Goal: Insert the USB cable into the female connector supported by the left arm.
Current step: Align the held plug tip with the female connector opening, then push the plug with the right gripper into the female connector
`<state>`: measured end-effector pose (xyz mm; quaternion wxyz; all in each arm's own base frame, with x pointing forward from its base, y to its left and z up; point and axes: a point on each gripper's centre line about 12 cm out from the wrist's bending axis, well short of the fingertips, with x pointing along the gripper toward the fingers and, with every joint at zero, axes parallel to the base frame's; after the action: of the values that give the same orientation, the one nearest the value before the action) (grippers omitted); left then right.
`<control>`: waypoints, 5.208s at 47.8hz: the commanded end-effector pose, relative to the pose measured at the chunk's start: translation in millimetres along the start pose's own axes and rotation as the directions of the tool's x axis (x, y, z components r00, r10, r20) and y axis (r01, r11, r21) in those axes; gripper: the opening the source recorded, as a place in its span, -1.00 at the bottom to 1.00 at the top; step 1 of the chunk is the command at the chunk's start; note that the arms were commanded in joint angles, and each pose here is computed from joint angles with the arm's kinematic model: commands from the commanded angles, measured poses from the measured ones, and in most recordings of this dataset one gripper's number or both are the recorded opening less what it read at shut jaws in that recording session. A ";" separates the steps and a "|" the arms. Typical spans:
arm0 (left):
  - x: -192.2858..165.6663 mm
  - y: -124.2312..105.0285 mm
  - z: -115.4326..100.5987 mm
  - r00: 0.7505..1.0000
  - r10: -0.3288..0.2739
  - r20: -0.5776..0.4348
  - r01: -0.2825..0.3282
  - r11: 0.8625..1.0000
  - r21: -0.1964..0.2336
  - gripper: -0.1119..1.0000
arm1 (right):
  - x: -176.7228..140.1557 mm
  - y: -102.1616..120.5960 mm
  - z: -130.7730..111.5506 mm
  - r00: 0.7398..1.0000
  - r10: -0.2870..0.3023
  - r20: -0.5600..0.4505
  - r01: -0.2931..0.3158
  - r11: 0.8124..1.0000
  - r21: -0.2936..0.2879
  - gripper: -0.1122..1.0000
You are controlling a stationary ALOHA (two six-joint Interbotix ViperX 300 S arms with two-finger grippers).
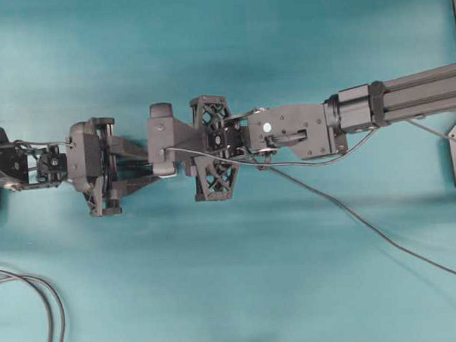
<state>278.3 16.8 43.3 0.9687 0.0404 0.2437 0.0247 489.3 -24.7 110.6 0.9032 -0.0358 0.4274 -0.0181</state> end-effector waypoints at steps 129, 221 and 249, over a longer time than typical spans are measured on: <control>-11.4 7.9 -3.1 0.998 0.021 -0.053 -0.021 1.000 0.007 0.04 | -9.2 -9.4 23.2 1.000 -0.021 -0.007 0.021 1.000 -0.017 -0.40; 1.9 16.3 8.9 0.999 0.047 -0.018 -0.046 0.998 0.036 0.04 | -11.5 10.1 30.9 1.000 0.003 0.010 -0.003 0.999 -0.038 -0.40; 10.2 10.2 14.9 0.999 0.024 -0.029 -0.023 0.999 0.043 0.04 | -7.1 10.4 27.9 1.000 0.003 -0.005 -0.003 0.999 -0.046 -0.40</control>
<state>283.2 26.4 47.7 0.9611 0.0575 0.2680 0.0325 496.3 -16.9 110.5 0.8871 -0.0521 0.4585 -0.0101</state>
